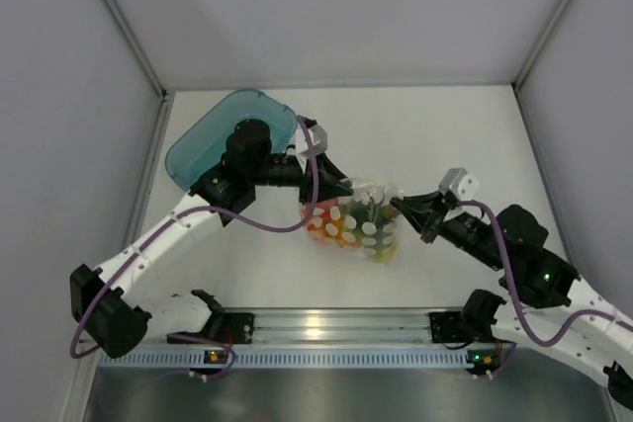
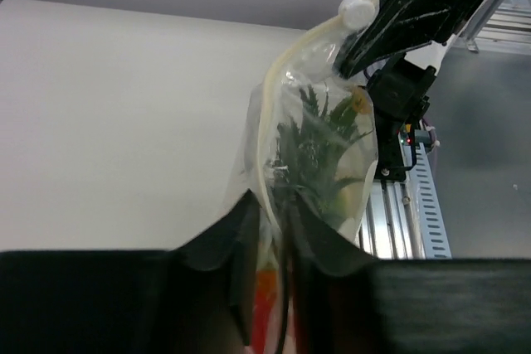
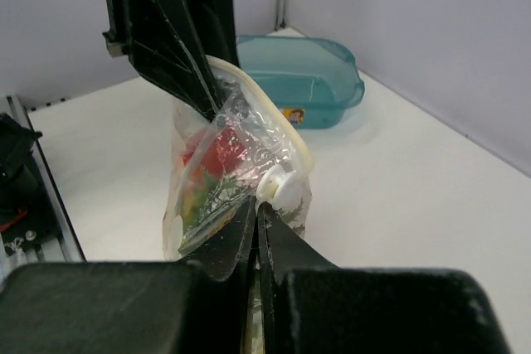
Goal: Open the zip-top bag and remove the fake food
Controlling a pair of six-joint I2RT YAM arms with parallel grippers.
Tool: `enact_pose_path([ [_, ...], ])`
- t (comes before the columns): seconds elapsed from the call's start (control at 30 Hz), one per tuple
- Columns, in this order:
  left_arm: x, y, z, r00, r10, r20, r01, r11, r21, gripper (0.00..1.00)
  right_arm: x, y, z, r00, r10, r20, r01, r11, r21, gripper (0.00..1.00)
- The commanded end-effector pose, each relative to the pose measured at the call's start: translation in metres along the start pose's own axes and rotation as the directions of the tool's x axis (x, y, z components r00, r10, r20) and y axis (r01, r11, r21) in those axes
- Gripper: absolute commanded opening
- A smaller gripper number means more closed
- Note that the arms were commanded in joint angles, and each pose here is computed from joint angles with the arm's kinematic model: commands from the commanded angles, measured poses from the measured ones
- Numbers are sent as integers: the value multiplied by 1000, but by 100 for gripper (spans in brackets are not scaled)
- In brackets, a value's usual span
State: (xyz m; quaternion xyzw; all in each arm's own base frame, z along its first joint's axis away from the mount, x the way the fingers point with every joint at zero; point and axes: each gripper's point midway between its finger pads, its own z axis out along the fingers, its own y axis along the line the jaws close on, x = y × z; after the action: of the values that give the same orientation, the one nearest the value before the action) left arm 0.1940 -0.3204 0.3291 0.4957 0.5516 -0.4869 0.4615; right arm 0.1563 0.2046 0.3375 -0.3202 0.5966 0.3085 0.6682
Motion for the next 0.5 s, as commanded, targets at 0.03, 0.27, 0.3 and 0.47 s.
enact_pose_path([
  [0.03, -37, -9, 6, 992, 103, 78, -110, 990, 93, 37, -10, -3, 6, 1000, -17, -1, 17, 1000, 6, 0],
  [0.27, -40, -10, 13, 990, 114, 81, -125, 980, 154, 54, -1, 8, 13, 998, -32, -48, 29, 998, -64, 0],
  [0.3, -43, -12, 13, 989, 117, 85, -130, 977, 166, 54, 2, 10, 13, 998, -36, -59, 32, 997, -75, 0],
  [0.47, -51, -31, 26, 984, 145, 104, -167, 952, 255, 54, 5, 16, 16, 995, -39, -88, 29, 993, -111, 0],
])
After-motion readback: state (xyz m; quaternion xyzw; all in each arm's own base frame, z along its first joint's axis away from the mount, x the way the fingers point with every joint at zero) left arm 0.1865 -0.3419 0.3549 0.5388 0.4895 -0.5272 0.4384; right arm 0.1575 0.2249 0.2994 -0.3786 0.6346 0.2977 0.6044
